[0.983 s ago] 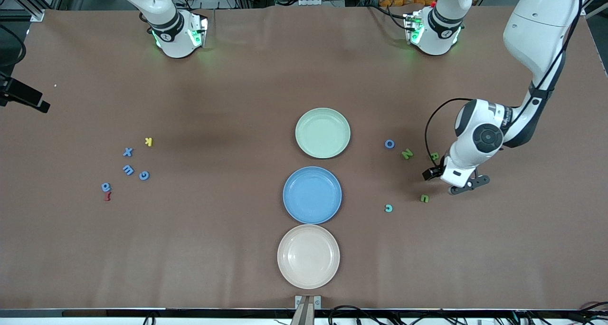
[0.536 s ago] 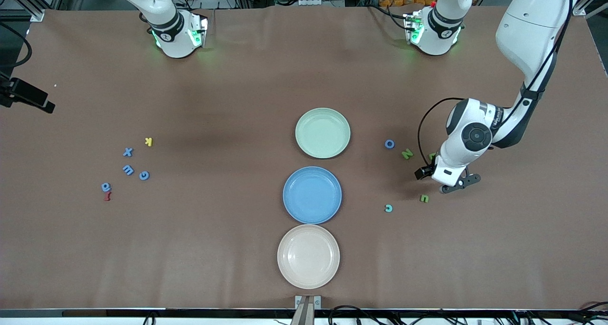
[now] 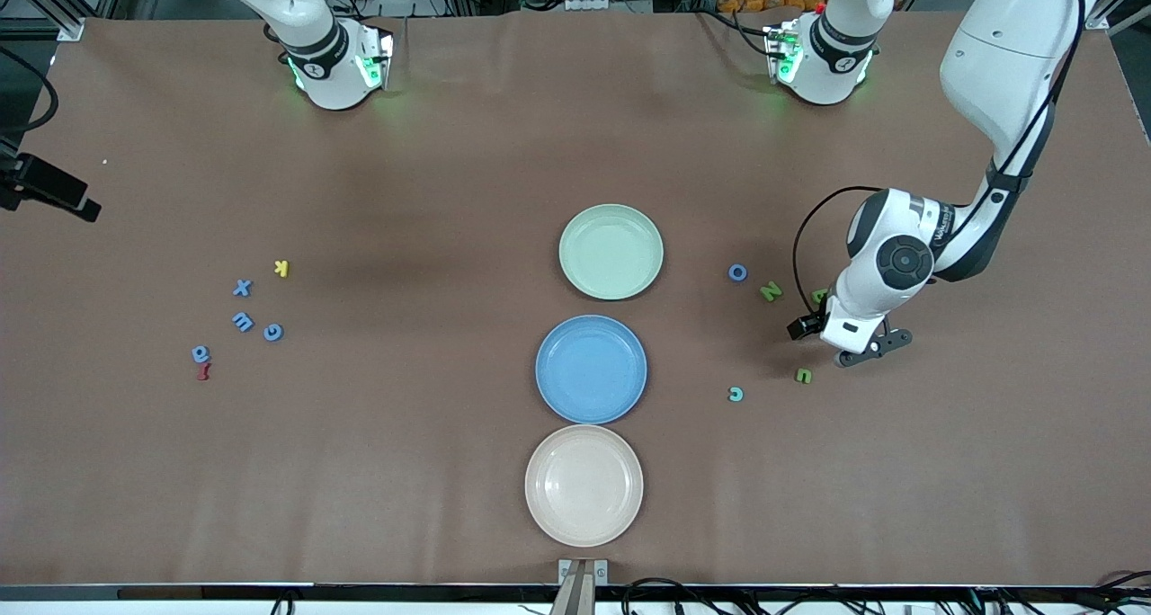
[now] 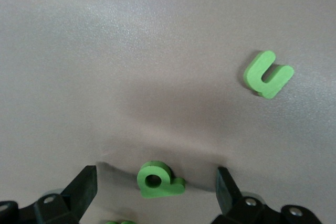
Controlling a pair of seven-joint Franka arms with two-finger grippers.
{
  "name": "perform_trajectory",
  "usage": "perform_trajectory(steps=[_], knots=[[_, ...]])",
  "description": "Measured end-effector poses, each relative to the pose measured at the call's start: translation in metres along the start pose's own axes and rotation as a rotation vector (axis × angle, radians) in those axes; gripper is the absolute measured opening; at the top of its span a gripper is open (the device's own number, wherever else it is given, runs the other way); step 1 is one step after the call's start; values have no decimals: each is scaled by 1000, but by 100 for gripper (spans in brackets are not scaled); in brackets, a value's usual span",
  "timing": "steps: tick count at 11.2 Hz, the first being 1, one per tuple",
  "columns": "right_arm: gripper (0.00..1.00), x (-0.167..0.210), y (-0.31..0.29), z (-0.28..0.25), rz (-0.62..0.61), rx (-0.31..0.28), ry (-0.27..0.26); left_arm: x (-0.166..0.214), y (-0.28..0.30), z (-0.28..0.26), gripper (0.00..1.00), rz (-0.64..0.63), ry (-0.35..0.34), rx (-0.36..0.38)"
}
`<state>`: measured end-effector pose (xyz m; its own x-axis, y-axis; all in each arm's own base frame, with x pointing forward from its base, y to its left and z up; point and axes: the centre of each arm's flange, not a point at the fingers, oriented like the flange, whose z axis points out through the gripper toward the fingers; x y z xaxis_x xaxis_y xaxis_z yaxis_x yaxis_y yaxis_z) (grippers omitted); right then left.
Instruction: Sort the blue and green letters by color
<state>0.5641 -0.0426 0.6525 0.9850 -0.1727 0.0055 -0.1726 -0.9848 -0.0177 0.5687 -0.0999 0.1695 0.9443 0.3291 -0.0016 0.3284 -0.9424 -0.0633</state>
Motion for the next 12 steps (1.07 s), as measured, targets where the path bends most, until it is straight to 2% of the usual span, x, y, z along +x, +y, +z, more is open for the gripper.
perform_trajectory(steps=[1, 2, 4, 6, 12], knots=[[100, 3, -1, 2, -1, 0, 9, 0, 0, 0, 100, 0, 0, 0], [100, 5, -2, 3, -2, 0, 13, 0, 0, 0, 96, -2, 1, 0], [100, 8, -4, 8, -4, -1, 9, 0, 6, -4, 66, -42, 8, -9], [100, 9, -4, 10, -4, -2, 6, 1, 8, -7, 41, -53, 12, -11], [100, 15, -4, 15, -2, -2, 18, 3, 9, -10, 39, -55, 20, -15]])
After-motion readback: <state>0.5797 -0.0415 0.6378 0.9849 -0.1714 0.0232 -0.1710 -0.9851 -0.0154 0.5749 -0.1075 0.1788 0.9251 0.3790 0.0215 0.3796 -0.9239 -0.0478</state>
